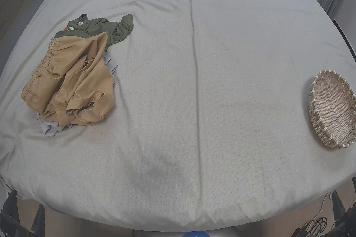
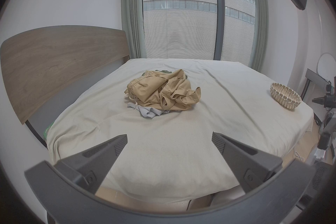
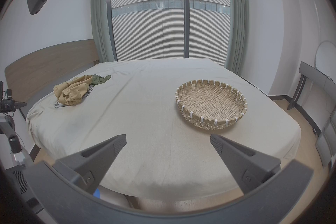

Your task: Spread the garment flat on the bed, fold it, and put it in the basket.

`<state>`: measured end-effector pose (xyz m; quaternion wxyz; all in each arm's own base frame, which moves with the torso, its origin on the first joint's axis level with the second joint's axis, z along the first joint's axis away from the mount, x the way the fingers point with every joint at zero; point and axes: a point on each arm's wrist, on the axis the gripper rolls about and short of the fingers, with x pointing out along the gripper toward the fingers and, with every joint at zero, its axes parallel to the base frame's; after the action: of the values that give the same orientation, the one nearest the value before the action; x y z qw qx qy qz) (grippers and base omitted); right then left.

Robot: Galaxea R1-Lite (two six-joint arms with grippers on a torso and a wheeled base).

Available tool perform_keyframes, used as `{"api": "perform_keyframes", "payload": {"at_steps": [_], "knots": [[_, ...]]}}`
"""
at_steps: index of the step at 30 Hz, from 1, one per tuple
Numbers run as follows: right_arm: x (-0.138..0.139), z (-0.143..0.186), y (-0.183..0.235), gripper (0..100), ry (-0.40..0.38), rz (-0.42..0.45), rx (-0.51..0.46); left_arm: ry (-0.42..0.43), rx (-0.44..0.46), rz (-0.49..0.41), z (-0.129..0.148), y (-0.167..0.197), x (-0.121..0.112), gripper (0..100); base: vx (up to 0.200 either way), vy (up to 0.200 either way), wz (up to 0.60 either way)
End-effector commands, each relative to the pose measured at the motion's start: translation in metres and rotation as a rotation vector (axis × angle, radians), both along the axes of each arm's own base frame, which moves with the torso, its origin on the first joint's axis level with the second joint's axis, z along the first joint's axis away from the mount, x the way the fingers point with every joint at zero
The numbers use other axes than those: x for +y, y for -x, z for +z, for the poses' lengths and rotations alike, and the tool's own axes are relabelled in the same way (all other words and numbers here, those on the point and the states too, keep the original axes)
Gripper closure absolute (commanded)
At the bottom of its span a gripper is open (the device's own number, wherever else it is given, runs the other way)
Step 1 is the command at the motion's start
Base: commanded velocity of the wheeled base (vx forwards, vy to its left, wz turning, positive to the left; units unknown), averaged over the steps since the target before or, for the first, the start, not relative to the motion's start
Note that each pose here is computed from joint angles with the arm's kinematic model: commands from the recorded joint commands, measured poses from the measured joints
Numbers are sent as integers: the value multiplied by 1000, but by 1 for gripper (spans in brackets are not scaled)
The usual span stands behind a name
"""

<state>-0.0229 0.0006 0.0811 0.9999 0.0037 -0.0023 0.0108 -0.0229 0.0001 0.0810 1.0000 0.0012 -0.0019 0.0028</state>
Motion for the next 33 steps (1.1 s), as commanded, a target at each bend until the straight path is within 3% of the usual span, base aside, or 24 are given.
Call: {"api": "perform_keyframes", "payload": {"at_steps": [1,17,19,20,21,23,29,33], "knots": [[0,-5,-1,0,-2,-2,11,-1,1,1,-5,0,0,0,0,0,0],[0,-5,-1,0,-5,-2,11,13,-16,11,-3,0,0,0,0,0,0],[0,-5,-1,0,-6,-3,11,14,-148,-2,34,11,0,0,0,0,0],[0,-4,-1,0,-6,-2,9,14,-165,-2,42,13,0,0,0,0,0],[0,-4,-1,0,-5,-2,9,18,-183,-7,78,17,0,0,0,0,0],[0,-5,-1,0,-5,-2,11,35,-184,-1,112,18,0,0,0,0,0],[0,-4,-1,0,-9,-9,8,125,-200,60,168,6,1,0,0,0,0],[0,-4,-1,0,-9,-9,9,137,-190,137,190,-8,3,0,0,0,0]]}}
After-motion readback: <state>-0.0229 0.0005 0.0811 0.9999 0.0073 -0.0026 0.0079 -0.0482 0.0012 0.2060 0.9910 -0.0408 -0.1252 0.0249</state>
